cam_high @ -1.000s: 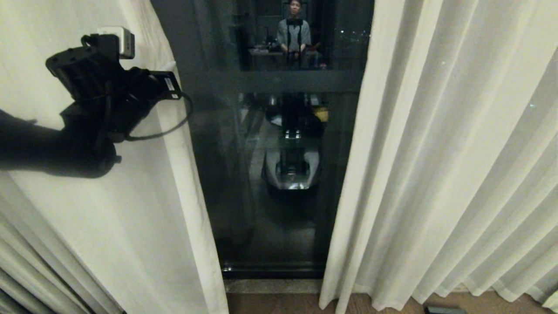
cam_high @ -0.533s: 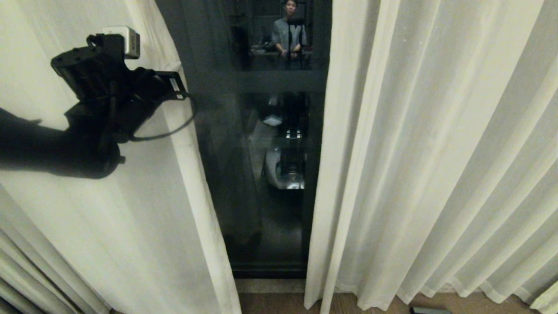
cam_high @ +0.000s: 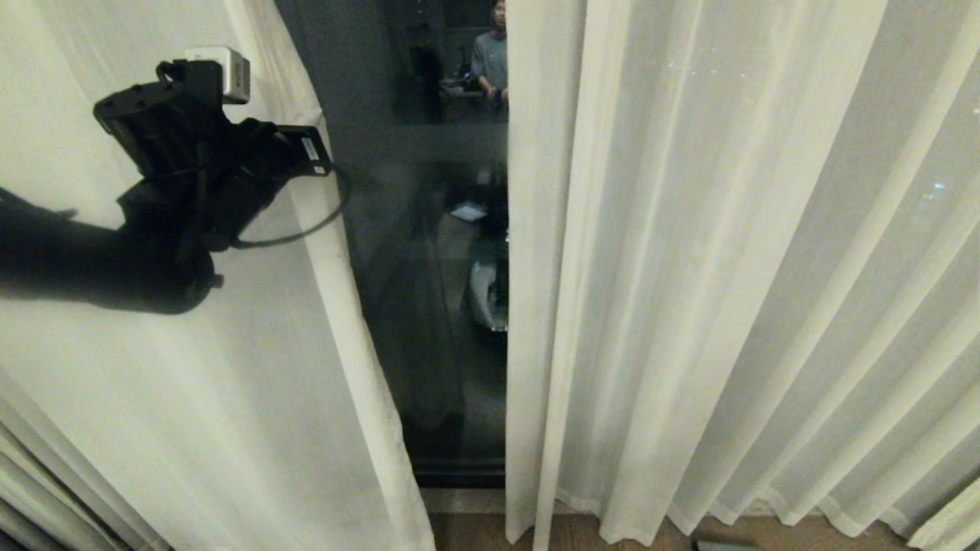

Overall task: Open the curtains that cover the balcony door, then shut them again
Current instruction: Close the inner curtains on both sides

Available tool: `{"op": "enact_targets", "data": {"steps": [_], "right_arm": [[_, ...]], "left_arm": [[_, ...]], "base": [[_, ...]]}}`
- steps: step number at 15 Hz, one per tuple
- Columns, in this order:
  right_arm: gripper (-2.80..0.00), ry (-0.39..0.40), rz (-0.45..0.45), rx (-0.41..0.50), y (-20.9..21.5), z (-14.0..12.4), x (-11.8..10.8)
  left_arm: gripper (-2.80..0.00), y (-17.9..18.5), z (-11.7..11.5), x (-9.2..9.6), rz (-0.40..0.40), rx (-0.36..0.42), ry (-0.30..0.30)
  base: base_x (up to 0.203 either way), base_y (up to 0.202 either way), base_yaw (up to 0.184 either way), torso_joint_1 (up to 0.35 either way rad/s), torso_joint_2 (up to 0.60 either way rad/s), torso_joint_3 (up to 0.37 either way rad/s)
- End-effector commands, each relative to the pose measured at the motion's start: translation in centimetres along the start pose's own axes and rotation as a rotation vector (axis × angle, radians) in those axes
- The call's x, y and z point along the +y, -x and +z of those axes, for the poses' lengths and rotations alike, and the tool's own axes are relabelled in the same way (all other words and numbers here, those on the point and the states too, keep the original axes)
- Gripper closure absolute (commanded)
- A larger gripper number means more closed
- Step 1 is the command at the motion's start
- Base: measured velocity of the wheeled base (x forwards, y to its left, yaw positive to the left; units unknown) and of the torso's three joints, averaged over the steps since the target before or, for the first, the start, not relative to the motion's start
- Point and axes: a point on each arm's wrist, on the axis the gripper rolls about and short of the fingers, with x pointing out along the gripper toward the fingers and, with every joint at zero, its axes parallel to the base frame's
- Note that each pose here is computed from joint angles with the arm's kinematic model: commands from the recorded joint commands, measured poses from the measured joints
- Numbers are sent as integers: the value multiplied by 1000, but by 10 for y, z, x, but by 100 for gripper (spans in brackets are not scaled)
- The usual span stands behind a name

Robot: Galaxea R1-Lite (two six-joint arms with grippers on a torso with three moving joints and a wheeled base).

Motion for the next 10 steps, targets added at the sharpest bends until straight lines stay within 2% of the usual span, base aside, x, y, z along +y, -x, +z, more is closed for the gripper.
{"op": "enact_targets", "data": {"steps": [1, 10], "right_arm": [[0, -1, 0, 1, 0, 0, 0], [0, -1, 0, 1, 0, 0, 0]], "left_arm": [[0, -1, -1, -3, -9, -1, 3], [0, 0, 0, -20, -50, -4, 16]], "base": [[0, -182, 5, -1, -2, -2], [0, -182, 2, 2, 2, 3]]}}
